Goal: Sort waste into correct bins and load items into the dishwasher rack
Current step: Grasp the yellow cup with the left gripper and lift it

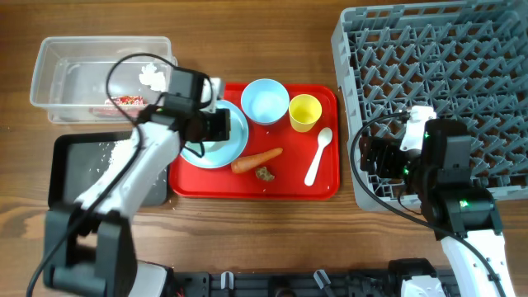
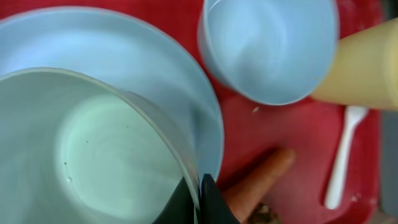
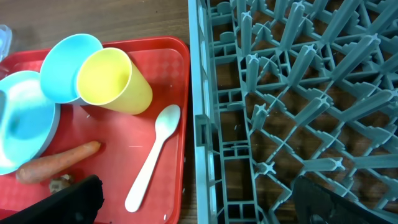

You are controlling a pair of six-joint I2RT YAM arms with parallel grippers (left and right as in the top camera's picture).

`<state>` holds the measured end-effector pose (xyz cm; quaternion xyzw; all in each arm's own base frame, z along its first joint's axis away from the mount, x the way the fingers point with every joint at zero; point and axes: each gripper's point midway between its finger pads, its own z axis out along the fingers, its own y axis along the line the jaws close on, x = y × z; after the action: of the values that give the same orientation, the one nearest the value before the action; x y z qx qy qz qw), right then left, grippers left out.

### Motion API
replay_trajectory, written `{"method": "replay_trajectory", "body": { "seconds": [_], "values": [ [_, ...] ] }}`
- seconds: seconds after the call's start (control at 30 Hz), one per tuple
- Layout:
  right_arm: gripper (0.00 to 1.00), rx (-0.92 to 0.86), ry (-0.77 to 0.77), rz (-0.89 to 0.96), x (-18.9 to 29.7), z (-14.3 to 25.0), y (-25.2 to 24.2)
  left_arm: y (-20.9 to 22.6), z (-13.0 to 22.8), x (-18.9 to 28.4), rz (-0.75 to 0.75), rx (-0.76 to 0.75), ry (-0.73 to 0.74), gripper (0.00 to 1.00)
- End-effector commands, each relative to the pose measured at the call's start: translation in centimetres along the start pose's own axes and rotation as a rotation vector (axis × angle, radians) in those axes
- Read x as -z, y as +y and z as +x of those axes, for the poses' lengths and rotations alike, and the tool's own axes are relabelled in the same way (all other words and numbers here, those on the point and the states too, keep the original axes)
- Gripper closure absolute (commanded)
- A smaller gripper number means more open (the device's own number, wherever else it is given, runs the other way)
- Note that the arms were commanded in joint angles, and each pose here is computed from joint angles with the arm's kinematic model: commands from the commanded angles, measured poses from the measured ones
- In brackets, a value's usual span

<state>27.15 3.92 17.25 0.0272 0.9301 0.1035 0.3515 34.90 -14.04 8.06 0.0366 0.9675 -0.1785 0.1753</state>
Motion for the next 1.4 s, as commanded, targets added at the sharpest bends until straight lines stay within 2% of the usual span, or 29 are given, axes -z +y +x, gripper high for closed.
{"method": "replay_trajectory", "body": {
  "seconds": [0.0,0.13,0.2,0.27,0.43,0.57,0.7,0.93,1.07,1.2,1.37],
  "values": [
    [0.00,0.015,-0.025,0.006,0.5,-1.0,0.0,1.1,0.8,-2.1,-0.070,0.021,0.045,0.96],
    [0.00,0.015,-0.025,0.006,0.5,-1.0,0.0,1.3,1.0,-2.6,-0.074,0.044,0.056,0.96],
    [0.00,0.015,-0.025,0.006,0.5,-1.0,0.0,1.2,0.8,-2.5,-0.072,0.043,0.051,0.92],
    [0.00,0.015,-0.025,0.006,0.5,-1.0,0.0,1.0,0.7,-2.4,-0.064,0.042,0.047,0.69],
    [0.00,0.015,-0.025,0.006,0.5,-1.0,0.0,-0.5,-1.0,-0.4,-0.018,0.029,0.002,0.53],
    [0.00,0.015,-0.026,0.007,0.5,-1.0,0.0,-2.6,-3.4,1.9,0.034,0.000,-0.072,0.49],
    [0.00,0.016,-0.028,0.006,0.5,-1.1,0.0,-6.5,-5.8,3.5,0.172,-0.058,-0.146,0.47],
    [0.00,0.015,-0.029,0.006,0.5,-1.1,0.1,-12.7,-8.3,3.5,0.293,-0.139,-0.292,0.41],
    [0.00,0.015,-0.029,0.006,0.5,-1.1,0.1,-14.7,-8.1,1.8,0.289,-0.184,-0.310,0.40],
    [0.00,0.015,-0.029,0.006,0.5,-1.1,0.1,-15.9,-6.5,-1.5,0.269,-0.211,-0.262,0.40],
    [0.00,0.016,-0.028,0.006,0.5,-1.1,0.1,-15.0,-4.9,-5.4,0.193,-0.210,-0.200,0.43]
  ]
}}
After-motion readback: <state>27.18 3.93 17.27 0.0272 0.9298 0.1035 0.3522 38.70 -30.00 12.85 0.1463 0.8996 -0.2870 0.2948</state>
